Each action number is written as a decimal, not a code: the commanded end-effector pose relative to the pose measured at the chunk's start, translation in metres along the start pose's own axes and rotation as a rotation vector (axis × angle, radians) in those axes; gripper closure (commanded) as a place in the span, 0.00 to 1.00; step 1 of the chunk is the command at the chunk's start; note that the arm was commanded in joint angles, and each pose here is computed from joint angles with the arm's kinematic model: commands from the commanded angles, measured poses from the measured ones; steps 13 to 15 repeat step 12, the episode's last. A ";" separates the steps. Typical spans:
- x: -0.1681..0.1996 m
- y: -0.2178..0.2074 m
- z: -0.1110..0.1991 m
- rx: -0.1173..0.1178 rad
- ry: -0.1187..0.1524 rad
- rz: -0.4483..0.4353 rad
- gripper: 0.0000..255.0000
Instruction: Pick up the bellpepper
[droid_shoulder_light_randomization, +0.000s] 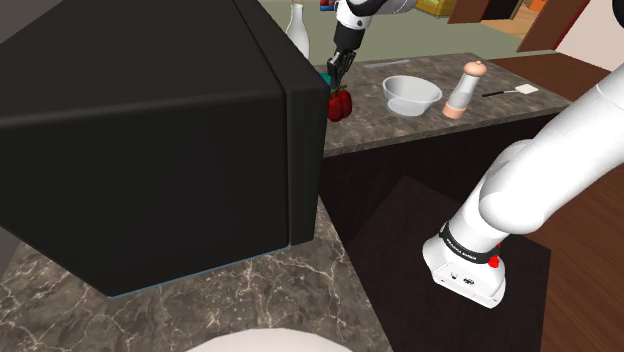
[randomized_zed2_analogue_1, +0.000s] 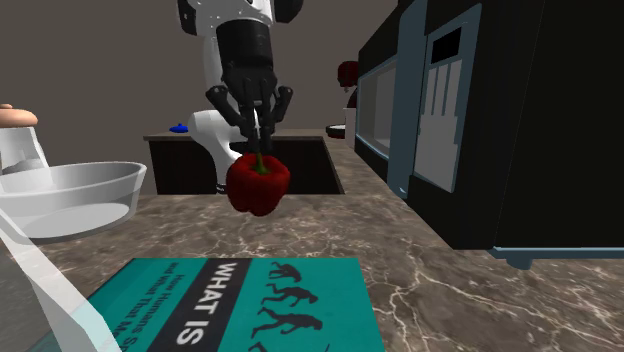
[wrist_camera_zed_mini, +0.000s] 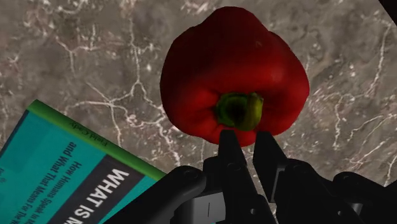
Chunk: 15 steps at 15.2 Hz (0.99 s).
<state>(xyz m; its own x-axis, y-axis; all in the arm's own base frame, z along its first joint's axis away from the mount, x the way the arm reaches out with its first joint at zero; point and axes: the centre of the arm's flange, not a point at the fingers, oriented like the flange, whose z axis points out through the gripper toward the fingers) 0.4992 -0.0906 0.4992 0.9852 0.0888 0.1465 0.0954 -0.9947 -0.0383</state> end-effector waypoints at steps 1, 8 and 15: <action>0.001 0.000 -0.011 0.000 0.000 0.000 1.00; 0.006 -0.001 -0.047 0.000 0.000 0.000 1.00; 0.008 -0.002 -0.058 0.000 0.000 0.000 1.00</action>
